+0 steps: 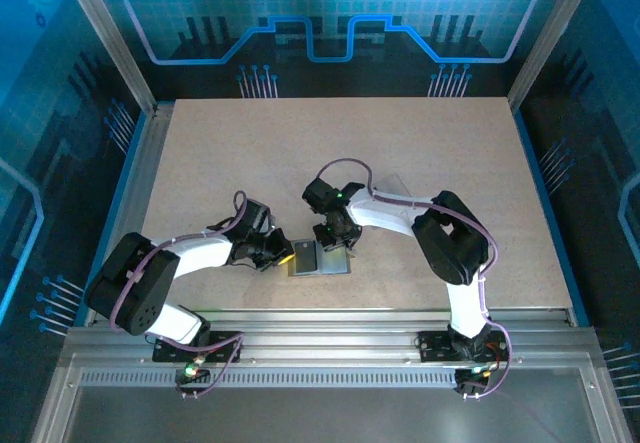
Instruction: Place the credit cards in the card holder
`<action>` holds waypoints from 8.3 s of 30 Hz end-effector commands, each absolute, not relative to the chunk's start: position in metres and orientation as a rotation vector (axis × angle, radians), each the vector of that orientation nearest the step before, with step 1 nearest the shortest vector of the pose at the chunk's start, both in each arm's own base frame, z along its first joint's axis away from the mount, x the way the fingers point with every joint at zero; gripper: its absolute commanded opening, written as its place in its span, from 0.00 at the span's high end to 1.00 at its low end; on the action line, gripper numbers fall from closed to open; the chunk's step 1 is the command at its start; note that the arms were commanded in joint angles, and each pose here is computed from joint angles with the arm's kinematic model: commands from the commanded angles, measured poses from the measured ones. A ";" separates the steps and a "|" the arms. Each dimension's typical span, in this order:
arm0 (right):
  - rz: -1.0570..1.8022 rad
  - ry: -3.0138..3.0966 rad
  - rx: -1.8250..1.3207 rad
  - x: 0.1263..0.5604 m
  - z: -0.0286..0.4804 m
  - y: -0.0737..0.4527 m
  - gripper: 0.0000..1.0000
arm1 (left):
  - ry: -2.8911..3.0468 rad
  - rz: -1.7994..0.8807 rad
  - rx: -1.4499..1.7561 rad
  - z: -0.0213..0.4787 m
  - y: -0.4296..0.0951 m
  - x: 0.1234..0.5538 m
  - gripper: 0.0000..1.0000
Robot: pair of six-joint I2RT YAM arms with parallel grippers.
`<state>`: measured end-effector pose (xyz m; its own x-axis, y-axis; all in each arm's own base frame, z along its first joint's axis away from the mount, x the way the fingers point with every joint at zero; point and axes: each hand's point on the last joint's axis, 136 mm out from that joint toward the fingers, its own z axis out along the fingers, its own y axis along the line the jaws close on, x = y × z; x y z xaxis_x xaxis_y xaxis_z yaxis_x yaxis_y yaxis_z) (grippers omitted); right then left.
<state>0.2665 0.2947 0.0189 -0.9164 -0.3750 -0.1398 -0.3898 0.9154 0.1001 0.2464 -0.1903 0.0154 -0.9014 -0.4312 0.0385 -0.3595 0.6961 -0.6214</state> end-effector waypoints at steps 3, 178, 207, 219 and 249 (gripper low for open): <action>0.173 3.068 -0.620 0.242 -0.013 0.286 0.89 | 2.850 -0.940 -0.696 0.003 -0.183 0.235 0.91; 0.122 2.931 -0.356 0.373 0.056 0.220 0.81 | 2.717 -1.042 -0.375 0.102 -0.261 0.360 0.56; 0.817 2.910 -0.209 0.376 0.073 0.234 0.72 | 2.732 -1.053 -0.407 0.092 -0.267 0.368 0.57; 0.829 2.912 -0.195 0.379 0.073 0.232 0.79 | 2.740 -1.054 -0.409 0.089 -0.268 0.367 0.57; 0.843 2.903 -0.199 0.377 0.085 0.226 0.98 | 2.750 -1.054 -0.417 0.084 -0.268 0.366 0.58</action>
<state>0.3801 0.2319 0.0731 -0.9851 -0.0984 -0.1414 -0.1586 0.8386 0.5211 0.3657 -0.2602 0.0822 -0.9413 -0.3304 -0.0687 -0.2063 0.7246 -0.6576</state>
